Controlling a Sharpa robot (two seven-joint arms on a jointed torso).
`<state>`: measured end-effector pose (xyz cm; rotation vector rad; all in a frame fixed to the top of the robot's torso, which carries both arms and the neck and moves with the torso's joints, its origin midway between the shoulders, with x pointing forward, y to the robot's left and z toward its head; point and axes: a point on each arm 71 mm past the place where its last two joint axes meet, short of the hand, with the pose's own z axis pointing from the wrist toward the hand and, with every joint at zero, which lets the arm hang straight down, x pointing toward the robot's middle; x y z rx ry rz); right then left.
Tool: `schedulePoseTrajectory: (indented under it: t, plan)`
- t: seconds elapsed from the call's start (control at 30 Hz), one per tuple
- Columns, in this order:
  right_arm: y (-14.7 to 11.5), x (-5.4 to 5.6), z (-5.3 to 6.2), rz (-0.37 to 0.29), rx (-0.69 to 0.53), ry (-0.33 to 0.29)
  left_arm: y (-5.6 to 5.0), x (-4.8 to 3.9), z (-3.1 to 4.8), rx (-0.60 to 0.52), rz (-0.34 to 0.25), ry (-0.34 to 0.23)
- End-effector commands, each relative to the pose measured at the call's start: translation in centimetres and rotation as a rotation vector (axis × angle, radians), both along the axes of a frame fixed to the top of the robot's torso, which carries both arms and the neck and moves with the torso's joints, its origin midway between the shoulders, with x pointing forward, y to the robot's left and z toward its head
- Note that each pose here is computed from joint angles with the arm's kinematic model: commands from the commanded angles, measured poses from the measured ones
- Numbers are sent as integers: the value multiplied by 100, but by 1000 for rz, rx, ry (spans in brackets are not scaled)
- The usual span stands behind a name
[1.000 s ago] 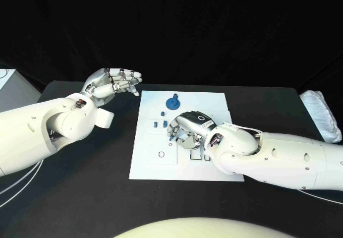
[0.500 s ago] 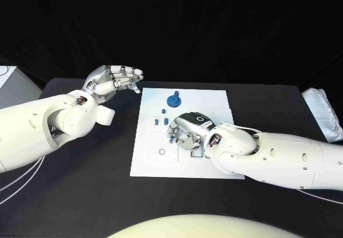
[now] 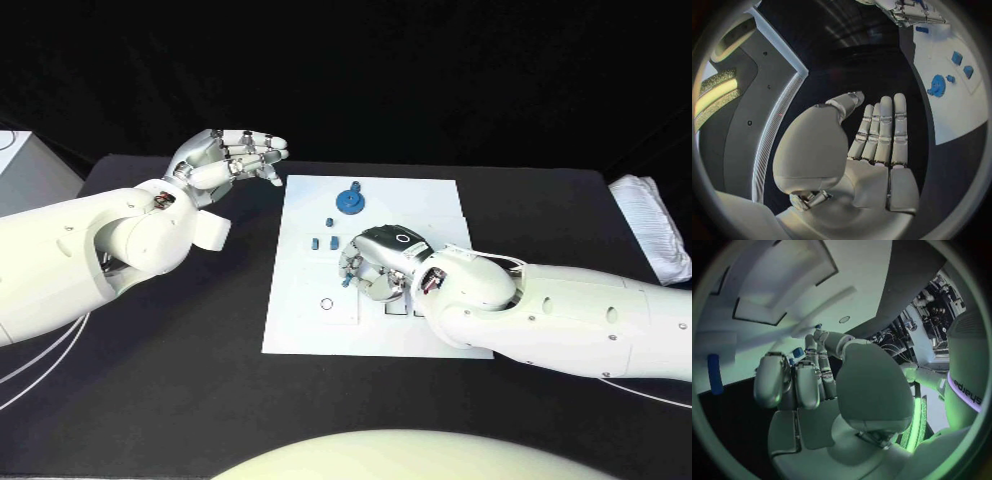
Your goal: Assemble the parts on the task board
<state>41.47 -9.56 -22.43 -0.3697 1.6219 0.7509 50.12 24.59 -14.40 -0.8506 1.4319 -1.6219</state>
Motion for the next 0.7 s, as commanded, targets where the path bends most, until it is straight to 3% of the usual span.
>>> schedulePoseTrajectory:
  t: [0.03,0.7]
  plan:
    - [-10,7,-35,-5,-40,-4,-17,-7,6,-12,-16,3]
    - [105,-87,-137,39,-62,25,-12,-9,7,-12,-14,5]
